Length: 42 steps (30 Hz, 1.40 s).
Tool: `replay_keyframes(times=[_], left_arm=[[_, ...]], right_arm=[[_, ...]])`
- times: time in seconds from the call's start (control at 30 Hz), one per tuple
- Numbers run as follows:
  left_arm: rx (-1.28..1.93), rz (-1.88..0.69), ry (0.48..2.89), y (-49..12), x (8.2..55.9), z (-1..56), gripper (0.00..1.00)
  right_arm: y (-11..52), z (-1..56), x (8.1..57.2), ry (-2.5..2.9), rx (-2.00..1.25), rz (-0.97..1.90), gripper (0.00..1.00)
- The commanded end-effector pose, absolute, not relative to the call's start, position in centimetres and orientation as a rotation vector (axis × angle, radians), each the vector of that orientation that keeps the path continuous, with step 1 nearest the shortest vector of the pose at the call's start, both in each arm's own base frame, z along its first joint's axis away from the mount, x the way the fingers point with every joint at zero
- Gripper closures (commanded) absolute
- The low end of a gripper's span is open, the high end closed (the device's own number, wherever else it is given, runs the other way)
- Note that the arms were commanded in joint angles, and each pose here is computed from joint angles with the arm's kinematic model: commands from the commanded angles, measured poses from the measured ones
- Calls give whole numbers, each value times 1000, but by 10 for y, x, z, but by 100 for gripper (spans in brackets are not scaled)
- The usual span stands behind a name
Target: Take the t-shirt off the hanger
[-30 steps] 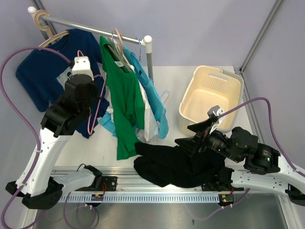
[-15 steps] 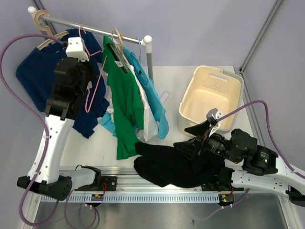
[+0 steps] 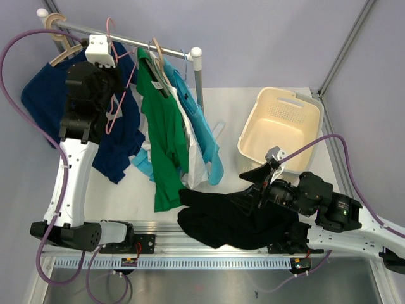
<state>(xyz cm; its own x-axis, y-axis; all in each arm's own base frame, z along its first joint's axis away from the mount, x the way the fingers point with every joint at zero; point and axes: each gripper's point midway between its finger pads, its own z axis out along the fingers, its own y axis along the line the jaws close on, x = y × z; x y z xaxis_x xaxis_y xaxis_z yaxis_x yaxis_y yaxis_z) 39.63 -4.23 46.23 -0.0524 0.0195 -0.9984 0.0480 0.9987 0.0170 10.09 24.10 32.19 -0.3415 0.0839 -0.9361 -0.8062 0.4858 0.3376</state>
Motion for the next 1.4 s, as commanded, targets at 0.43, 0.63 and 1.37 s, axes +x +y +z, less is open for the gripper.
replay_keyframes(times=[0.43,0.63,1.37], left_arm=[[69,-34,1641,-39,431,444,99],[53,-40,1642,-36,418,443,25],[149,-663,1722,-125,222,361,1]], right_arm=[[237,338,92,1600,-627,1116,1],[237,340,86,1587,-641,1152,1],[216,257,156,2005,-131,682,0]])
